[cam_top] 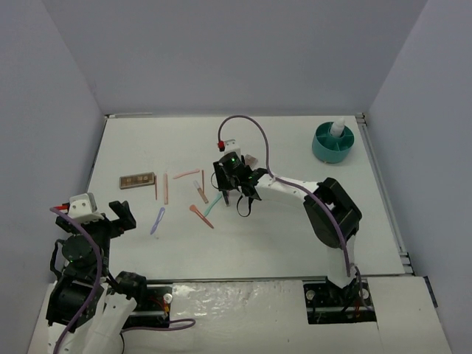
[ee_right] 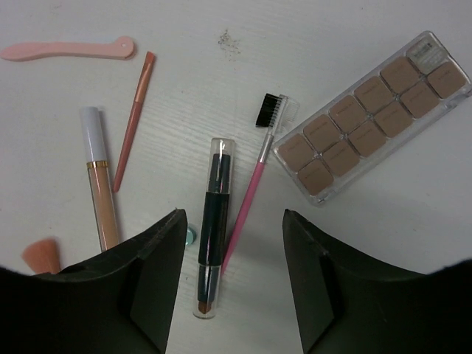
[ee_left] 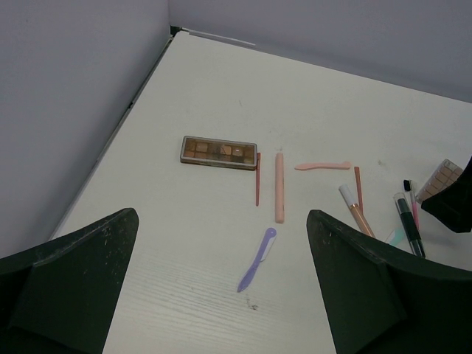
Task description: Organize the makeup
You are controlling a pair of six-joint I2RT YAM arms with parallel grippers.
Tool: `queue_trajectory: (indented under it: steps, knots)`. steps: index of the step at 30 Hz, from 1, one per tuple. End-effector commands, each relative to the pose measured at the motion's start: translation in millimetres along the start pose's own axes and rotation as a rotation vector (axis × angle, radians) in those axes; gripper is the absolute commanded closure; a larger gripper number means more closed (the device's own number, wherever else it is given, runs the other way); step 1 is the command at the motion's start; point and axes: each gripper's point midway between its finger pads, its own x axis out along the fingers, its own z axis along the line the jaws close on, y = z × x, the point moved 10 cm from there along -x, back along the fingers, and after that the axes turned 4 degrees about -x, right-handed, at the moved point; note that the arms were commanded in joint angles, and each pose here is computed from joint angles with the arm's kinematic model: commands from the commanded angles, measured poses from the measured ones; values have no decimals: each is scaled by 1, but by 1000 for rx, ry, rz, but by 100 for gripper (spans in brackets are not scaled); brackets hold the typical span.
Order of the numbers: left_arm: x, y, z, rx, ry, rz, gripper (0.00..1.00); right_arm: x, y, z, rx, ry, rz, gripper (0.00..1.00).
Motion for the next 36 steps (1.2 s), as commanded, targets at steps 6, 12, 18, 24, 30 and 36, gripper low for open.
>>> queue_trajectory:
  steps: [6, 12, 18, 24, 30, 36]
  knots:
    - [4, -11, -6, -24, 23, -36, 3, 23, -25, 24, 39, 18, -57, 54]
    - [4, -11, -6, -25, 24, -39, 3, 38, -14, 27, 33, 29, -22, 58]
    - [3, -11, -6, -25, 25, -39, 3, 48, -3, 28, 24, 35, 8, 63]
    - [4, -11, -6, -24, 20, -36, 3, 46, -8, 29, 16, 28, -3, 86]
    - [12, -14, -12, -19, 19, 4, 3, 14, -42, 24, -5, 5, -94, 100]
    - [30, -33, -30, -2, 49, 70, 3, -36, -90, -12, -27, -27, -255, 100]
